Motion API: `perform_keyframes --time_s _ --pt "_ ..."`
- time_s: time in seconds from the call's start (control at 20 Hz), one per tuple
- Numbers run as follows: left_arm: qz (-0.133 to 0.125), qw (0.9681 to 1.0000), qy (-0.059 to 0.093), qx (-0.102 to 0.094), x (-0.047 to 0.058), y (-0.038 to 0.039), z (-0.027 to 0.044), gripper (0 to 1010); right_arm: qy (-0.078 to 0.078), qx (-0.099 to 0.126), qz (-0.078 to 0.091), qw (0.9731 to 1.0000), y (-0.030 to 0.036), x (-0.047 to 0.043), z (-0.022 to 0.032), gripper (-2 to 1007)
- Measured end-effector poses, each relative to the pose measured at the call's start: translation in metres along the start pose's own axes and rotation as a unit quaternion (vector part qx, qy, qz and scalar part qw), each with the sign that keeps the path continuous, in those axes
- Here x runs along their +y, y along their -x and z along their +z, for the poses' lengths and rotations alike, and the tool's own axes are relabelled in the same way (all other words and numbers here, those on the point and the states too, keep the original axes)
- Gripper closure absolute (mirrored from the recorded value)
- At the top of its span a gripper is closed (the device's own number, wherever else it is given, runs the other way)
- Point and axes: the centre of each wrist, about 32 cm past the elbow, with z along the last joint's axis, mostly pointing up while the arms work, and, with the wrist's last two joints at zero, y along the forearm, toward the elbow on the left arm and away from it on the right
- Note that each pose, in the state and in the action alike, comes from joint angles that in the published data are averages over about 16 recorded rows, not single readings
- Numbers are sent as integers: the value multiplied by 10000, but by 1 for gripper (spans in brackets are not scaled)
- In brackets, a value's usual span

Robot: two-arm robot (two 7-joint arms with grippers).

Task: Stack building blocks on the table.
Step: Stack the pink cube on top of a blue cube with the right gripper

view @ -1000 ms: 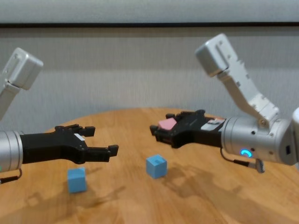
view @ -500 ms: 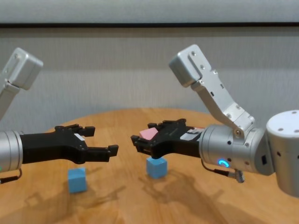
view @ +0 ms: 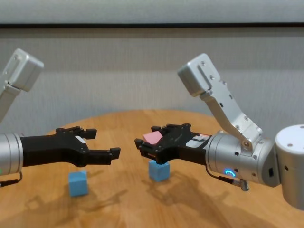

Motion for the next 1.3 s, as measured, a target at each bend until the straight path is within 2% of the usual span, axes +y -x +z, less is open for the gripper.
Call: perform_keyframes --time_s 0.25,0.45,0.9,1.3 --pt "0 10000 0 0 0 0 0 7 -185 -34 95 9998 -79 11 -68 515" --pt "0 10000 0 0 0 0 0 7 -261 -58 172 9995 -148 9 -103 515" --pt "0 10000 0 0 0 0 0 8 -160 -72 226 9996 -277 -35 -144 515" --pt "0 10000 0 0 0 0 0 8 -105 -13 230 9997 -309 -50 -180 515"
